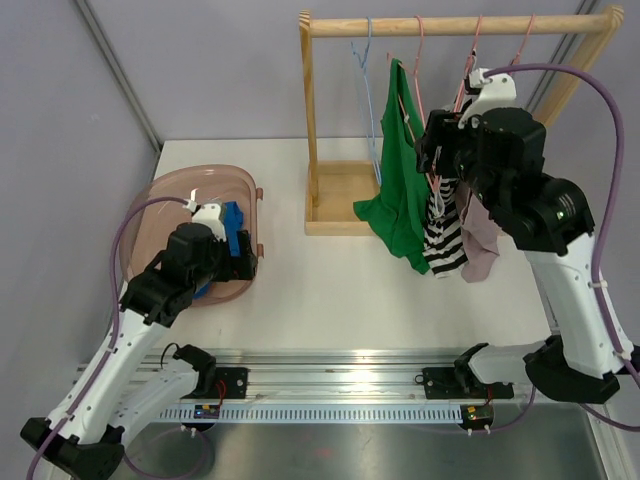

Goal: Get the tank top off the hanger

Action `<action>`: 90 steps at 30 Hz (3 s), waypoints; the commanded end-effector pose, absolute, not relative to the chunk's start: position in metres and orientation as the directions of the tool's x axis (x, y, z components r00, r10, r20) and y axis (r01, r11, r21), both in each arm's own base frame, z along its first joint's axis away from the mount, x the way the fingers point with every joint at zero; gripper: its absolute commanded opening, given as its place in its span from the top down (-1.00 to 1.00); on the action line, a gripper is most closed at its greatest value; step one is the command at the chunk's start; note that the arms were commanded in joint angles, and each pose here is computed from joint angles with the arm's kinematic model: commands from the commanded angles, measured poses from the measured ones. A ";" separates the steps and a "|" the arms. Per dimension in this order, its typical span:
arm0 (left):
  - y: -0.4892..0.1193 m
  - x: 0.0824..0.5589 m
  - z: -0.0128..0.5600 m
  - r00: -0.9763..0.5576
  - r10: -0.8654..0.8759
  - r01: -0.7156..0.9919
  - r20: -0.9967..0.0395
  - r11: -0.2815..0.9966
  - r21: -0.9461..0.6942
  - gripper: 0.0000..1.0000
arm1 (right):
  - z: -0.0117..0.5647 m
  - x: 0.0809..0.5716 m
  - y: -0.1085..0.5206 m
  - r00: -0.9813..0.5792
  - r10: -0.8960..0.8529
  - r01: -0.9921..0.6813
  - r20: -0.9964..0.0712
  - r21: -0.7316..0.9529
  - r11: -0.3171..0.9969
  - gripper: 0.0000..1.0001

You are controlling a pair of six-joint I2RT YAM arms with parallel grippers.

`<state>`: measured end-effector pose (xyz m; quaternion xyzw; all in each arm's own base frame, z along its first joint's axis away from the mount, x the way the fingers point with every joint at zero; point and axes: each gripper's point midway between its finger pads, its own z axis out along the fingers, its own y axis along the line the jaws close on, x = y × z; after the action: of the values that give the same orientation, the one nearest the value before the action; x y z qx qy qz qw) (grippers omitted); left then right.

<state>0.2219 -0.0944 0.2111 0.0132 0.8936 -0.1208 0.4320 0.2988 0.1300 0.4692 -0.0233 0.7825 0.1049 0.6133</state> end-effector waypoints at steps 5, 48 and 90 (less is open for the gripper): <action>-0.114 0.216 0.228 -0.556 -0.064 0.217 -0.829 0.951 -0.219 -0.98 | 0.485 0.340 0.134 -0.199 -0.015 -0.102 -0.980 0.006 0.995 -0.40; -0.128 0.218 0.211 -0.611 0.015 0.274 -0.791 0.942 -0.193 -0.98 | 0.470 0.421 0.158 -0.245 -0.023 -0.123 -0.969 0.007 0.992 0.97; -0.129 0.212 0.263 -0.494 -0.086 0.309 -0.865 0.913 -0.267 -0.98 | 0.489 0.279 0.159 -0.317 0.233 -0.357 -0.919 0.343 0.869 1.00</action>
<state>0.2072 -0.1190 0.2215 0.0674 0.8756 -0.1574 0.4516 0.3021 0.1529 0.4849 -0.0423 0.7846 0.1980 0.5861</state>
